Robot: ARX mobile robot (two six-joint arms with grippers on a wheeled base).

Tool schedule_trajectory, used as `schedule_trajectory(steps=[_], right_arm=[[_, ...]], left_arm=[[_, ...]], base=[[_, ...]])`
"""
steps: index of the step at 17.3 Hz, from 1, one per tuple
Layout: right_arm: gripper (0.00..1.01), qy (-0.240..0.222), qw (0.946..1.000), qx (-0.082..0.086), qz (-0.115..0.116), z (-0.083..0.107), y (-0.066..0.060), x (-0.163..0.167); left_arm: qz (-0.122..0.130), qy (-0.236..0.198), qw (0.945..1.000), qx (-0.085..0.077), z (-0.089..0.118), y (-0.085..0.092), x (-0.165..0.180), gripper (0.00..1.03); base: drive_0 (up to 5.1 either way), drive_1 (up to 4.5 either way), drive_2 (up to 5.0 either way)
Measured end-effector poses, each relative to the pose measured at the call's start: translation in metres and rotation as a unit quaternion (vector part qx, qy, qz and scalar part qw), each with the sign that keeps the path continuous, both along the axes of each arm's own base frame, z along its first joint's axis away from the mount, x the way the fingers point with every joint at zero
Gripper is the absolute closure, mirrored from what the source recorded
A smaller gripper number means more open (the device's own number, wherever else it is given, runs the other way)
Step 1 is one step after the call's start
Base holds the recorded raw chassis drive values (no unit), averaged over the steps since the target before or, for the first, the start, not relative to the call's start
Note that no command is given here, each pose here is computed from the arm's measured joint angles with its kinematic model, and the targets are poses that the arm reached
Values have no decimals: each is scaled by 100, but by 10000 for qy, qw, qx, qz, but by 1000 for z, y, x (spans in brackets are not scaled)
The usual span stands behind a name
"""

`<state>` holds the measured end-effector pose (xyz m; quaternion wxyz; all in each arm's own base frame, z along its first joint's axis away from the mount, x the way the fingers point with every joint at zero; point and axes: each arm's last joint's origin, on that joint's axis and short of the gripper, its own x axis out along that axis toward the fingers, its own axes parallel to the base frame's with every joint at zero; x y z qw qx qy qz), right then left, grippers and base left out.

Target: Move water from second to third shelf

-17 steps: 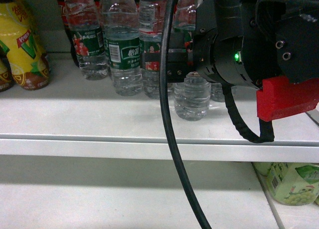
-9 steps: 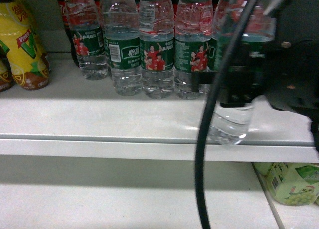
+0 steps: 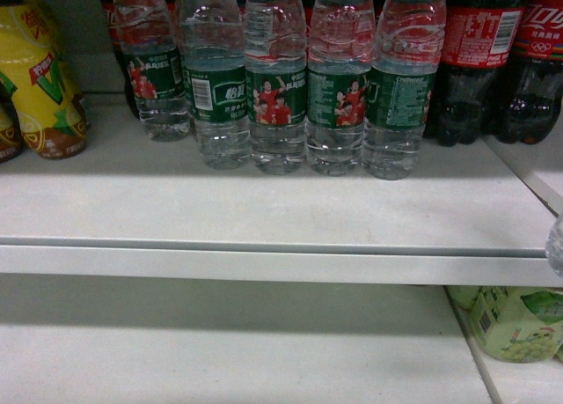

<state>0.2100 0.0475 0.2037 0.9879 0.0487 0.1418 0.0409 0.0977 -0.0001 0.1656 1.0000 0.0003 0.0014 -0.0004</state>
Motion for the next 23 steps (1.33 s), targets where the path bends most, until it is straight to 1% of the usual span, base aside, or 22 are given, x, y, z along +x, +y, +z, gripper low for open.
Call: schedule_trajectory(steps=[1,3,4,7,8,10,13,23], right_arm=[[62,-68,10000,9,-4,4,-2,-10],[62,-191,9998,21,113,11,-2,-27],[62,-227,9997,21,121,13,-3,-34],[62,-233,9997,-44,43,14,-3,-53],[62,-258,9996,-43,66,14,-2,-58],[62,-295,9995,-16,141,17,-1,-63],[62,-302,9995,-47,108,17,0,-70],[62,-280,9995,-59,91,15,-1,-70]], left_arm=[[2,0,10000,0,0,0,0,5],[0,0,10000,0,0,0,0,5],[0,0,10000,0,0,0,0,5],[0,0,10000,0,0,0,0,5],[0,0,10000,0,0,0,0,5],[2,0,10000,0,0,0,0,5],[2,0,10000,0,0,0,0,5],[2,10,10000,2,0,0,0,5]], base=[[0,0,0],[0,0,0],[0,0,0],[0,0,0],[0,0,0],[0,0,0],[0,0,0],[0,0,0]])
